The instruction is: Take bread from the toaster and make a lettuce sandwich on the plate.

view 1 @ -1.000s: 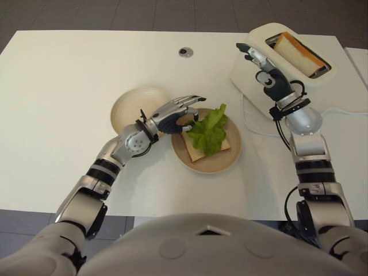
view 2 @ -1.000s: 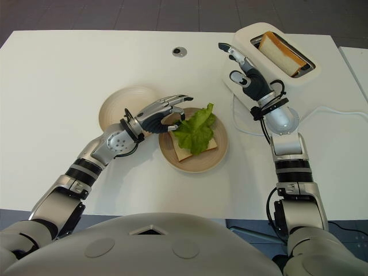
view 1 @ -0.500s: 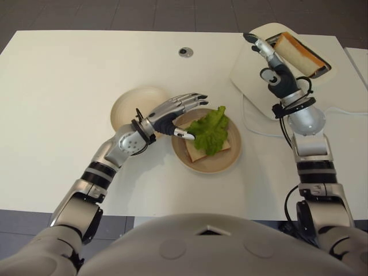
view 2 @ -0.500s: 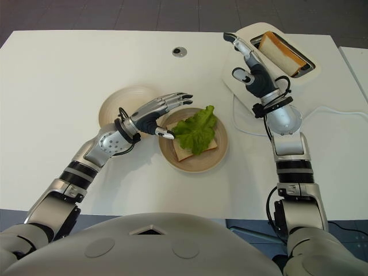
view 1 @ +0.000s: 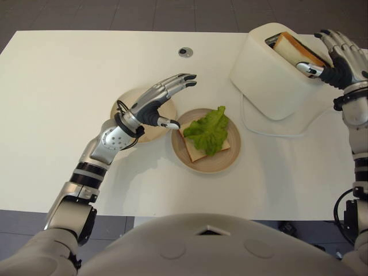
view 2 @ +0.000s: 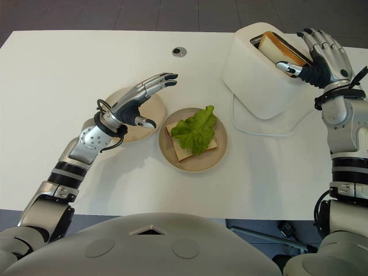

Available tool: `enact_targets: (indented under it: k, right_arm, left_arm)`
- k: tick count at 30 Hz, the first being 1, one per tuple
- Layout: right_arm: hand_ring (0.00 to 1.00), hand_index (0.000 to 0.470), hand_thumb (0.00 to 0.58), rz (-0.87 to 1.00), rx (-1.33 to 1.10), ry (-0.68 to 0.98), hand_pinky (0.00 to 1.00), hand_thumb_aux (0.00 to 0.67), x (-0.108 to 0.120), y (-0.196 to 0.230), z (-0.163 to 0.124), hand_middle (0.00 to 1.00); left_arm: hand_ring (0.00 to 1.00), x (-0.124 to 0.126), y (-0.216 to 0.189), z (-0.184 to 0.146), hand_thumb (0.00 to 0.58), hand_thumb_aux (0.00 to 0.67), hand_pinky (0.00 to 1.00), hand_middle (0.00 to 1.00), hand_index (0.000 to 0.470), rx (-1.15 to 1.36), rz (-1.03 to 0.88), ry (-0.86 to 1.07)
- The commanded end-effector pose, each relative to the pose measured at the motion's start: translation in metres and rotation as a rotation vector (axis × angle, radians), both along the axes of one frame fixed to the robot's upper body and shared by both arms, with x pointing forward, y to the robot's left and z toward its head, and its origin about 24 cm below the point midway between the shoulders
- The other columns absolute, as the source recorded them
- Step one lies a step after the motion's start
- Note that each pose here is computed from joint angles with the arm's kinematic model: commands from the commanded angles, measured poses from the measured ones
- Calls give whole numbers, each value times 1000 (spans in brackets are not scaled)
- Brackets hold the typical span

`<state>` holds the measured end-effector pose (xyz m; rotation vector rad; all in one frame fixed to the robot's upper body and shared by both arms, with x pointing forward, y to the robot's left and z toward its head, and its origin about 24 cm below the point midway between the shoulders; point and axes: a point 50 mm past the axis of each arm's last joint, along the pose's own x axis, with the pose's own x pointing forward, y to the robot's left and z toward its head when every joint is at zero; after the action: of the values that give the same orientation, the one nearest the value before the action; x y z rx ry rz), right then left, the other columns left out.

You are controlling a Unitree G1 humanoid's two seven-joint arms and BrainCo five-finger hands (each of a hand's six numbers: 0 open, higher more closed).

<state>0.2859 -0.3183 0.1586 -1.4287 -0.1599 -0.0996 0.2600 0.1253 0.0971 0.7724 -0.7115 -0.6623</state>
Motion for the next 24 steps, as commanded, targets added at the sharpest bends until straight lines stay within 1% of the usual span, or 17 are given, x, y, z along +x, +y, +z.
enact_targets:
  k: [1,2,3,5,6,7,8,14,16,17,18,20,22,24]
  right_arm:
    - [0,437,577,97,65,25,0,623,2,15,-2,0]
    - [0,470,580,120,82,16,0,670,2,18,0,0]
    - [16,470,580,135,97,1,16,670,1,19,2,16]
    - [259,470,580,139,118,-53,259,670,0,17,9,259]
    - [420,470,580,134,129,-92,420,670,0,15,14,420]
    - [694,470,580,130,151,-138,694,670,0,14,20,694]
    - [1000,470,580,134,174,-184,1000,670,0,14,26,1000]
    - [1000,470,580,189,246,-466,1000,670,-9,18,59,1000]
    - [1000,470,580,253,310,-553,1000,670,-15,24,71,1000]
    - [1000,470,580,302,349,-570,1000,670,-18,29,75,1000]
    - [1000,470,580,354,406,-569,1000,670,-21,34,77,1000]
    - [1000,470,580,467,514,-518,1000,670,-24,47,77,1000]
    - [1000,470,580,566,594,-417,1000,670,-24,60,70,1000]
    - [1000,470,580,643,647,-290,1000,670,-23,70,59,1000]
  left_arm:
    - [0,-1,3,0,0,0,0,0,0,20,2,-5]
    - [0,-1,2,0,0,0,0,0,0,20,3,-6]
    - [0,-1,2,0,0,0,0,0,0,18,3,-6]
    - [0,0,2,-1,0,0,0,0,0,16,3,-5]
    - [0,0,2,-1,0,0,0,0,0,14,4,-5]
    - [0,0,2,-1,0,0,0,0,0,11,5,-5]
    - [0,0,2,-1,0,0,0,0,0,7,4,-7]
    - [0,0,4,1,0,0,0,0,0,-12,14,-18]
    - [0,1,5,3,0,0,0,0,0,-33,17,-24]
    - [0,1,6,5,0,0,0,0,0,-50,14,-24]
    - [0,0,6,7,0,0,0,0,0,-84,2,-20]
    - [0,-8,9,24,0,0,0,0,0,-257,-69,-7]
    - [0,-17,16,42,0,0,0,0,0,-425,-154,3]
    - [0,-23,21,50,0,0,0,0,0,-473,-214,10]
